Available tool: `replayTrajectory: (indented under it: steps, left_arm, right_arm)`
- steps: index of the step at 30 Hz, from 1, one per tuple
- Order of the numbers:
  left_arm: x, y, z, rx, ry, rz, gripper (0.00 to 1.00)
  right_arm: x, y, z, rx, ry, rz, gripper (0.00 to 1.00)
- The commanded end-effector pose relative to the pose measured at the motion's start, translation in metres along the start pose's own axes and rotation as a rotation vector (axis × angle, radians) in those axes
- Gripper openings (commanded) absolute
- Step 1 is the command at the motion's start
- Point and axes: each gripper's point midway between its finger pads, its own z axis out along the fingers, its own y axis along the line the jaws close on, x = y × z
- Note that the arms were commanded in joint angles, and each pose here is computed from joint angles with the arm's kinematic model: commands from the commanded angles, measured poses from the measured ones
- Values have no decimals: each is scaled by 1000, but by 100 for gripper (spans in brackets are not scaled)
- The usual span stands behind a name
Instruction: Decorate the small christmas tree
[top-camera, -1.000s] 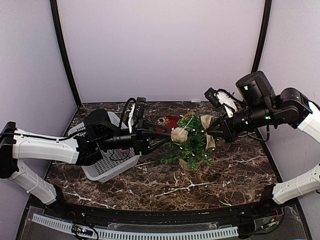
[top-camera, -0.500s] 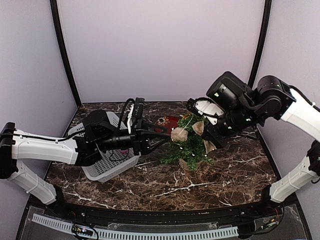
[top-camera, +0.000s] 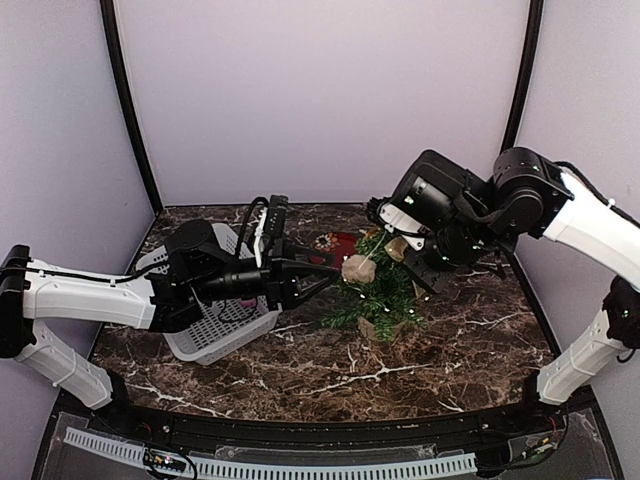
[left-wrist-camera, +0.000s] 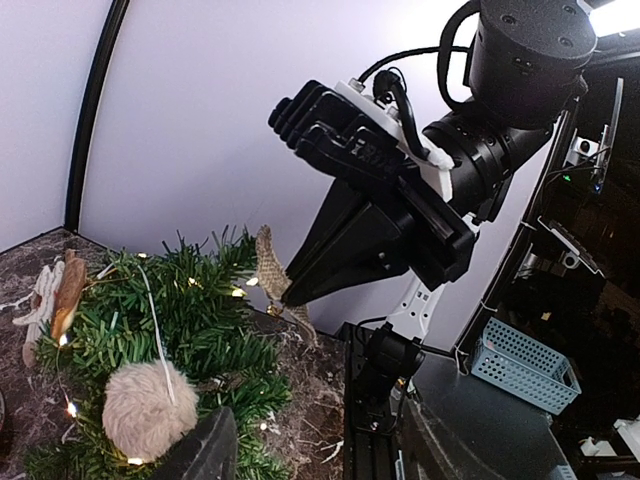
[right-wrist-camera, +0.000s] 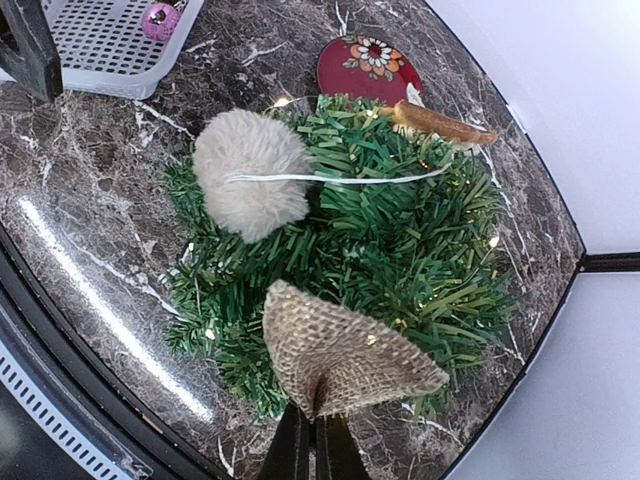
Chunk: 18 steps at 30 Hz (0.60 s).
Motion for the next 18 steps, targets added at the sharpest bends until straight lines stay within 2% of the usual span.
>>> replayTrajectory:
  steps: [1, 18]
  left_arm:
    - [-13, -10, -5, 18, -35, 38, 59]
    - [-15, -10, -4, 23, -40, 43, 59]
  right_arm:
    - [-4, 1, 0, 30, -7, -23, 0]
    - [2, 6, 30, 103, 47, -128, 0]
